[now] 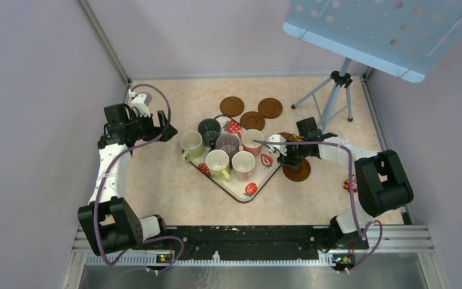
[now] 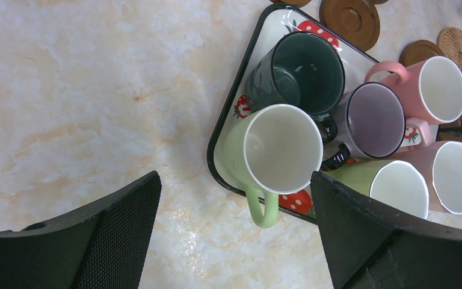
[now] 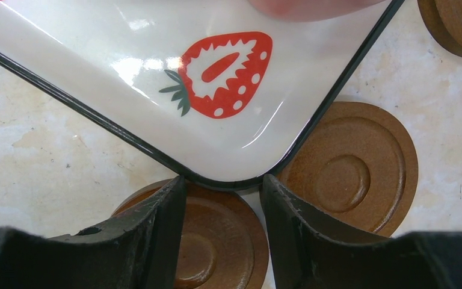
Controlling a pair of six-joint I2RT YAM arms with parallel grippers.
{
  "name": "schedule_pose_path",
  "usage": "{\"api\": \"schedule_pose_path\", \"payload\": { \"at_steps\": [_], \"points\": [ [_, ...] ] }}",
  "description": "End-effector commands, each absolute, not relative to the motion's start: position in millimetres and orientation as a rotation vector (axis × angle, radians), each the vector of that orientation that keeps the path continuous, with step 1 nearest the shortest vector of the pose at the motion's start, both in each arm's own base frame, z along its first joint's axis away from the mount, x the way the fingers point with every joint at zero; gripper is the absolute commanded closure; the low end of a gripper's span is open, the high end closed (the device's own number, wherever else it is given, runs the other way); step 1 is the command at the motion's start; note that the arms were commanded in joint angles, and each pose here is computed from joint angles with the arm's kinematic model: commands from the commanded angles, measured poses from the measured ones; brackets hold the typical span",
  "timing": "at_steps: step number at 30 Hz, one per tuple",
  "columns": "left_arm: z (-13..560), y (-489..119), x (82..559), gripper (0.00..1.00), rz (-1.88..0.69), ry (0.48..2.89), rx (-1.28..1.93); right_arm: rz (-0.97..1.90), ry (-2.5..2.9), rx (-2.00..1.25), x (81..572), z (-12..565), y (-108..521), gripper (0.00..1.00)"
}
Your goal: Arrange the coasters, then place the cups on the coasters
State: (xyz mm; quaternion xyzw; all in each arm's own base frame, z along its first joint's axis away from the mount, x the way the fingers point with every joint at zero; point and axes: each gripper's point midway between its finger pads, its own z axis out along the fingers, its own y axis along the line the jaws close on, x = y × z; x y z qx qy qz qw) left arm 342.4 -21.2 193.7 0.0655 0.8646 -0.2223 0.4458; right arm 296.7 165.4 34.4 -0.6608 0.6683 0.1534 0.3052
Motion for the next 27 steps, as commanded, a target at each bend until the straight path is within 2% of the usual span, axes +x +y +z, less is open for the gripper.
{"api": "schedule_pose_path", "payload": {
  "at_steps": [1,7,18,27],
  "points": [
    [219,-19,350,0.01,-0.528,2.063,0.185,0.354,1.815,-1.784,299,18,159,0.5],
    [219,-19,350,0.01,-0.534,2.063,0.184,0.408,1.791,-1.851,286,12,159,0.5],
    [219,-17,350,0.01,-0.539,2.064,0.173,0.468,1.811,-1.897,274,12,157,0.44],
    [219,-16,350,0.01,-0.548,2.065,0.168,0.489,1.876,-1.808,281,28,151,0.41]
  ]
}}
